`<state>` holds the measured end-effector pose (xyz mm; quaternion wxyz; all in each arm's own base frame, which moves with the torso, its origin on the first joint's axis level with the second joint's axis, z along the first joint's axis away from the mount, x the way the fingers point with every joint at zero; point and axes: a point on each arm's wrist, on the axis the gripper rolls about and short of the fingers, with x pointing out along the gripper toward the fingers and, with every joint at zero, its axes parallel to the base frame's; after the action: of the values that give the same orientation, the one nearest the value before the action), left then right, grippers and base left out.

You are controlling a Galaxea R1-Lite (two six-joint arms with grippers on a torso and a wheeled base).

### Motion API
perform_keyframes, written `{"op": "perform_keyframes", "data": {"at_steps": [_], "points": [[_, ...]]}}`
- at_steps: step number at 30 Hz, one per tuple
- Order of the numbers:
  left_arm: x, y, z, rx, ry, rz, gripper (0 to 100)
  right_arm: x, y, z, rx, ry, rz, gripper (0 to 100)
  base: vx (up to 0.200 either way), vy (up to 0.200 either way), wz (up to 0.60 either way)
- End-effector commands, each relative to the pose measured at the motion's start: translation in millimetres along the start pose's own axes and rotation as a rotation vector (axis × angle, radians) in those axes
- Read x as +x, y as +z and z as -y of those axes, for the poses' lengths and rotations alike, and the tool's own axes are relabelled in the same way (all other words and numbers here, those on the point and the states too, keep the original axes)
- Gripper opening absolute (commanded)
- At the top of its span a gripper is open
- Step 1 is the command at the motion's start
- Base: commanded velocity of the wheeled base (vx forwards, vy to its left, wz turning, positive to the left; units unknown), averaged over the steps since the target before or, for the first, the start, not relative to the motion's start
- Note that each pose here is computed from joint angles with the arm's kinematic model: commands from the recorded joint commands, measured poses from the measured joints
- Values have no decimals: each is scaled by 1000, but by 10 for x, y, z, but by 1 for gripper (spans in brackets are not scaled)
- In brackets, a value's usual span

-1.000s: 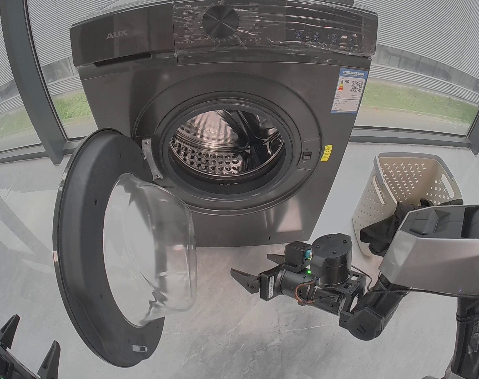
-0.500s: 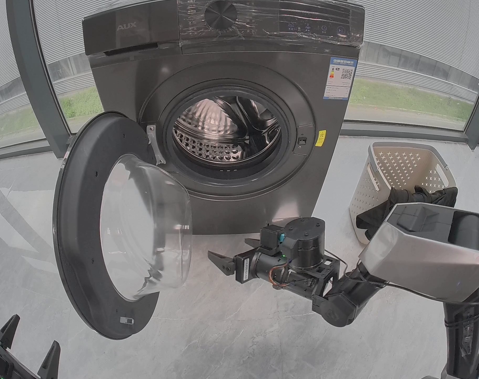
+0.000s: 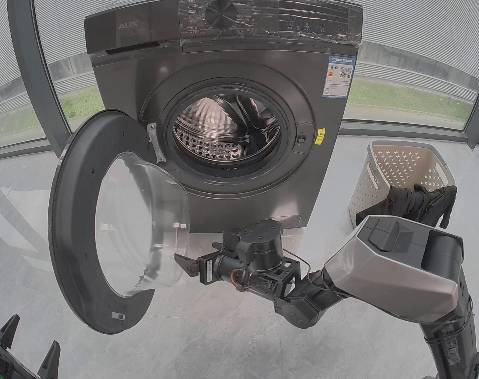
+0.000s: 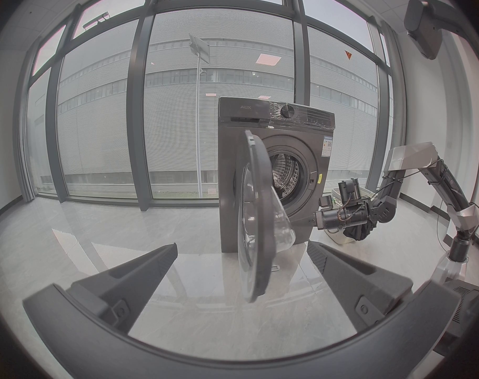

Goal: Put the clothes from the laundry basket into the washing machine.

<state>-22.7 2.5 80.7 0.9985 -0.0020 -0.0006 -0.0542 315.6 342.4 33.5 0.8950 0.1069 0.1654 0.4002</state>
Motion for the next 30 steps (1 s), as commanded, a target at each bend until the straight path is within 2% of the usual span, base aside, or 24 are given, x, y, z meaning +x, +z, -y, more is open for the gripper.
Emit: {"op": "perform_keyframes", "data": {"at_steps": [1, 5, 11, 17, 23, 30], "points": [[1, -53, 0, -1, 1, -1, 100, 105, 62, -151, -2, 20, 28, 100, 0, 0, 0], [1, -53, 0, -1, 0, -1, 100, 180, 32, -183, 10, 22, 41, 100, 0, 0, 0], [1, -53, 0, -1, 0, -1, 100, 293, 111, -352, 56, 33, 106, 100, 0, 0, 0], [1, -53, -1, -2, 1, -1, 100, 373, 39, -334, 59, 23, 103, 100, 0, 0, 0], [1, -53, -1, -2, 1, -1, 100, 357, 117, -364, 62, 11, 126, 100, 0, 0, 0], [1, -54, -1, -4, 4, -3, 100, 326, 50, -236, 63, -50, 90, 100, 0, 0, 0]]}}
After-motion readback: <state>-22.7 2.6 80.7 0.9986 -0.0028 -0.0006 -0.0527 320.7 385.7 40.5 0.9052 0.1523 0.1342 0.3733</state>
